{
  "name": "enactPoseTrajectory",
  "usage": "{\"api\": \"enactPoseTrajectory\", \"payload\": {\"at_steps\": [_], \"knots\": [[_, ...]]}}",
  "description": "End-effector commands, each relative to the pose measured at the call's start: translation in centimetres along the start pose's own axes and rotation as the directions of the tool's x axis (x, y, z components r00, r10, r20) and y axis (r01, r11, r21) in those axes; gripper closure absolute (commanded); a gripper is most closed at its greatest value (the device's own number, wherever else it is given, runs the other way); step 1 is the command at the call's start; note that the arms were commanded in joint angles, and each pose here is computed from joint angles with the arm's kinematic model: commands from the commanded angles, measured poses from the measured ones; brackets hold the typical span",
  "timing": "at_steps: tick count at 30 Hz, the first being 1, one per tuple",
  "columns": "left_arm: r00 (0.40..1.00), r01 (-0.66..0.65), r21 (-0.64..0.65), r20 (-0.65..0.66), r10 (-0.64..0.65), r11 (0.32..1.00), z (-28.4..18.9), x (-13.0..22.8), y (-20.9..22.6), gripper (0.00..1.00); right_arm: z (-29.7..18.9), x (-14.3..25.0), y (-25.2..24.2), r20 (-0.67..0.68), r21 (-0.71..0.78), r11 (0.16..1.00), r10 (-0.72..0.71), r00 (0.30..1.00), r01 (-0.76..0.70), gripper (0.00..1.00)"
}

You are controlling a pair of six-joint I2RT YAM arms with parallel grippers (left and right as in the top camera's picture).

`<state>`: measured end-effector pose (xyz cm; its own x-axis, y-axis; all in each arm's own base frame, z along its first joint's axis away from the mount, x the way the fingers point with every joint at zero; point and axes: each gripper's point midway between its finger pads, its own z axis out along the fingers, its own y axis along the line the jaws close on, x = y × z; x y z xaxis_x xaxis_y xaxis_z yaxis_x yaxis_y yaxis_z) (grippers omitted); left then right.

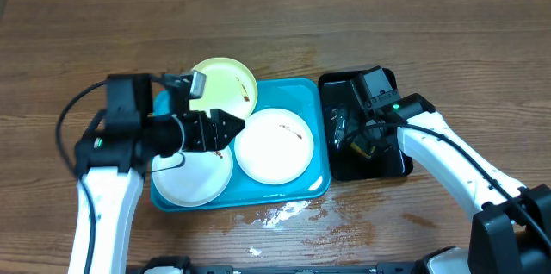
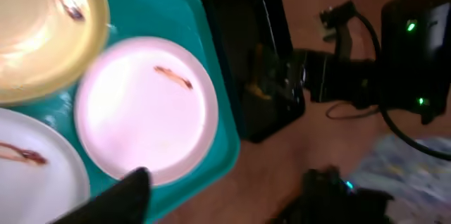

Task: Clean dirty plates on tray and stack at the side
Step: 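Move the left gripper to the white plate and pinch its rim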

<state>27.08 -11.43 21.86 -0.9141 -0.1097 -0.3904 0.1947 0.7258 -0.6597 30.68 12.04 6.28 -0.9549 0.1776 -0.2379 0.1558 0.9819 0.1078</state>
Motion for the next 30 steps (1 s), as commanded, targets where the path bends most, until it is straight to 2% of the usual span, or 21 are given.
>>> {"api": "enactPoseTrajectory", "payload": {"at_steps": [1, 3, 6, 12, 17, 18, 20, 23, 27, 30], "knots": [[0.983, 0.109, -0.094, -0.138, -0.122, 0.990, 2.6, 1.8, 1.4, 0.34, -0.2, -0.3, 0.0, 0.011, -0.003, 1.000, 0.018, 1.000, -0.018, 0.08], [0.970, 0.109, -0.308, -0.175, -0.169, 0.945, 3.4, 3.4, 4.2, 0.33, -0.2, -0.3, 0.0, 0.009, -0.001, 0.999, 0.035, 0.999, -0.035, 0.08], [0.966, 0.054, -0.415, -0.210, -0.153, 0.908, 4.4, 4.5, 4.6, 0.34, -0.2, -0.4, 0.1, 0.014, -0.005, 0.999, 0.044, 0.999, -0.044, 0.08], [0.962, 0.056, -0.468, -0.210, -0.173, 0.882, 5.9, 5.6, 3.8, 0.38, -0.2, -0.1, -0.1, 0.004, 0.002, 0.998, 0.069, 0.998, -0.069, 0.08], [0.972, 0.038, -0.541, -0.176, -0.158, 0.840, 6.4, 5.9, 3.9, 0.38, -0.2, -0.2, -0.1, 0.006, 0.000, 0.998, 0.070, 0.998, -0.070, 0.08], [0.973, 0.043, -0.562, -0.165, -0.162, 0.826, 6.4, 6.1, 4.1, 0.40, -0.2, -0.2, -0.1, 0.006, 0.001, 0.997, 0.080, 0.997, -0.080, 0.09], [0.971, 0.104, -0.608, -0.109, -0.213, 0.787, 6.7, 6.5, 5.1, 0.51, -0.2, 0.0, -0.2, -0.001, 0.006, 0.994, 0.114, 0.994, -0.114, 0.10], [0.969, 0.124, -0.610, -0.096, -0.228, 0.783, 7.9, 7.5, 6.3, 0.53, -0.1, 0.0, -0.2, 0.000, 0.008, 0.994, 0.114, 0.994, -0.114, 0.11], [0.971, 0.141, -0.612, -0.070, -0.230, 0.779, 9.4, 8.4, 8.2, 0.62, 0.3, -0.2, -0.4, 0.006, 0.025, 0.993, 0.117, 0.993, -0.117, 0.11], [0.972, 0.167, -0.629, -0.024, -0.234, 0.759, 10.1, 8.4, 9.5, 0.62, 0.9, -0.1, -0.4, -0.004, 0.033, 0.993, 0.116, 0.993, -0.116, 0.11]]}}
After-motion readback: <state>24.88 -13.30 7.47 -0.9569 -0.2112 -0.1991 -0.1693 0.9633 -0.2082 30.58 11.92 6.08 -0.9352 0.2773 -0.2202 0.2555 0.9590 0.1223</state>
